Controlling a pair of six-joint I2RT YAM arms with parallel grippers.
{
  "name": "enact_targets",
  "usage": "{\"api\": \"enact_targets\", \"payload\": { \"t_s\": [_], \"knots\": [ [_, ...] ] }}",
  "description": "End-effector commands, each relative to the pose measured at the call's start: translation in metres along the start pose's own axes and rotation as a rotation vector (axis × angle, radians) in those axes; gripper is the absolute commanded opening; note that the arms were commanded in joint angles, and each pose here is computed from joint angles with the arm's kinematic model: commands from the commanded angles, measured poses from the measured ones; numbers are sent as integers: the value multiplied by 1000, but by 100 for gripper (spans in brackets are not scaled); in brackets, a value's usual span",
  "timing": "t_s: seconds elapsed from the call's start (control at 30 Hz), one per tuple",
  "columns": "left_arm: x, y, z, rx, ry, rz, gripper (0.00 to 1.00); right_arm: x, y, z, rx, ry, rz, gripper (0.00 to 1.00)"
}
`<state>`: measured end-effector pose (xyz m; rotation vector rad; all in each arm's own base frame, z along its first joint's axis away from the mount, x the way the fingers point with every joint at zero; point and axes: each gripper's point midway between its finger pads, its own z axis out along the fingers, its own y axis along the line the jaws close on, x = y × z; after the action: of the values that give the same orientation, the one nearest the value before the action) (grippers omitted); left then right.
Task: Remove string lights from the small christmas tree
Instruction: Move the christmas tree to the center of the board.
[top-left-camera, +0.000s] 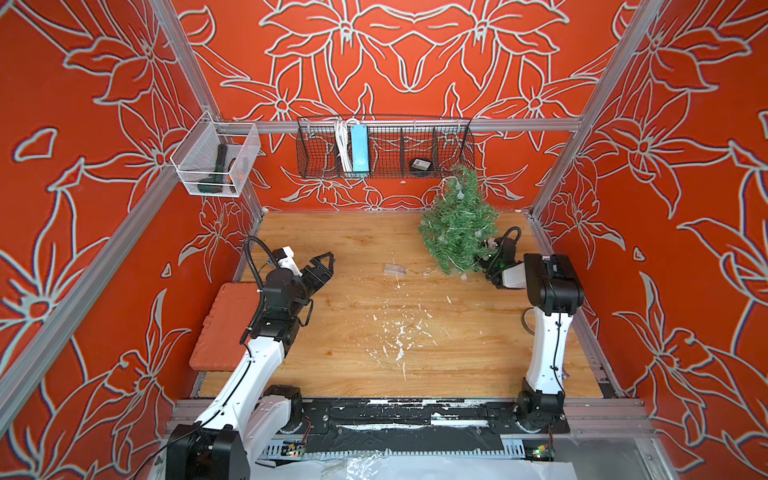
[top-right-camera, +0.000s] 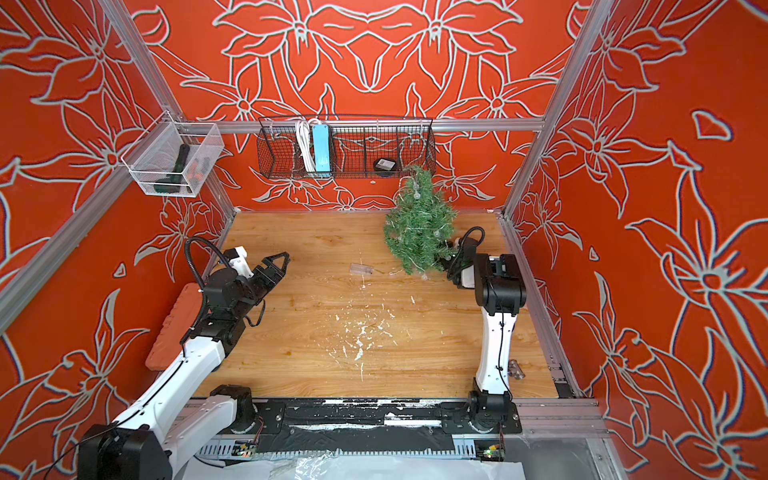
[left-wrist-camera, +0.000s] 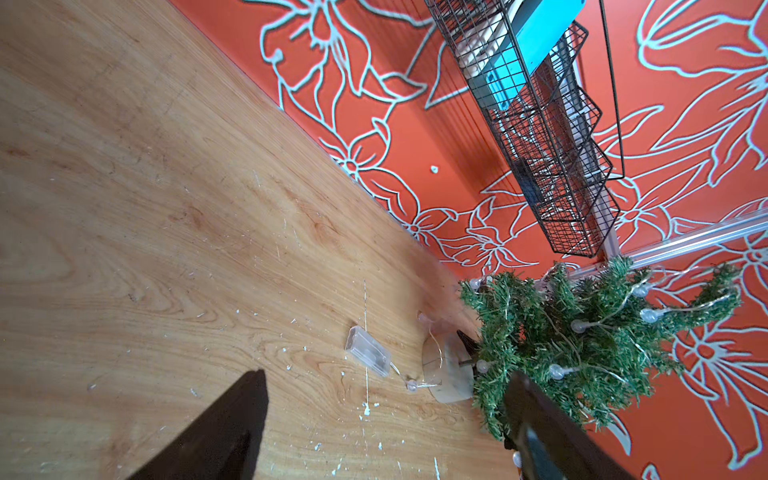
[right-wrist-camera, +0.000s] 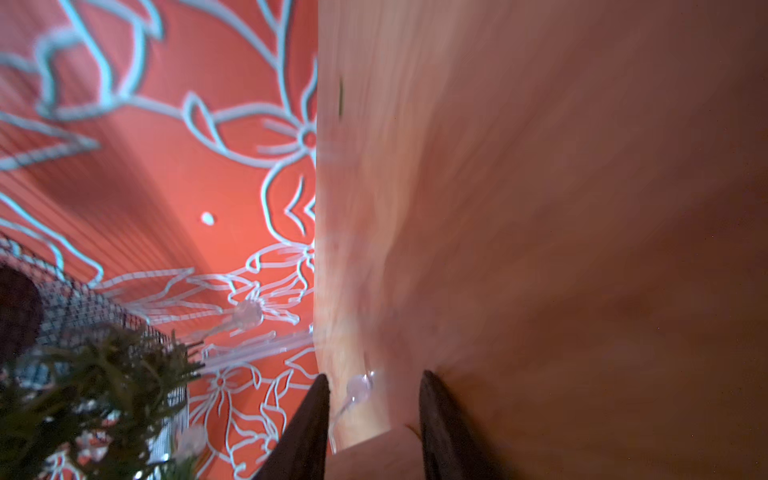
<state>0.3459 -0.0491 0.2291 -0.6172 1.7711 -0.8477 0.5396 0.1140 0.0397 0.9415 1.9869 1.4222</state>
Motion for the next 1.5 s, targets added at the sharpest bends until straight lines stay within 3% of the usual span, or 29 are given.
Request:
{"api": "enact_targets", "payload": {
  "t_s": [0.0,1.13,1.23,1.47],
  "knots": [
    [-11,-21,-3,57,-23,28,86,31,-14,4,37,62,53,37],
    [-15,-26,-11,54,-36,37,87,246,5,65,74,269,-45,39],
    [-14,-25,-11,50,-30,36,87,249,7,64,67,264,-41,43],
    [-13,-35,-12,76,0,68,87,202,10,30,87,171,-94,55]
  ]
}}
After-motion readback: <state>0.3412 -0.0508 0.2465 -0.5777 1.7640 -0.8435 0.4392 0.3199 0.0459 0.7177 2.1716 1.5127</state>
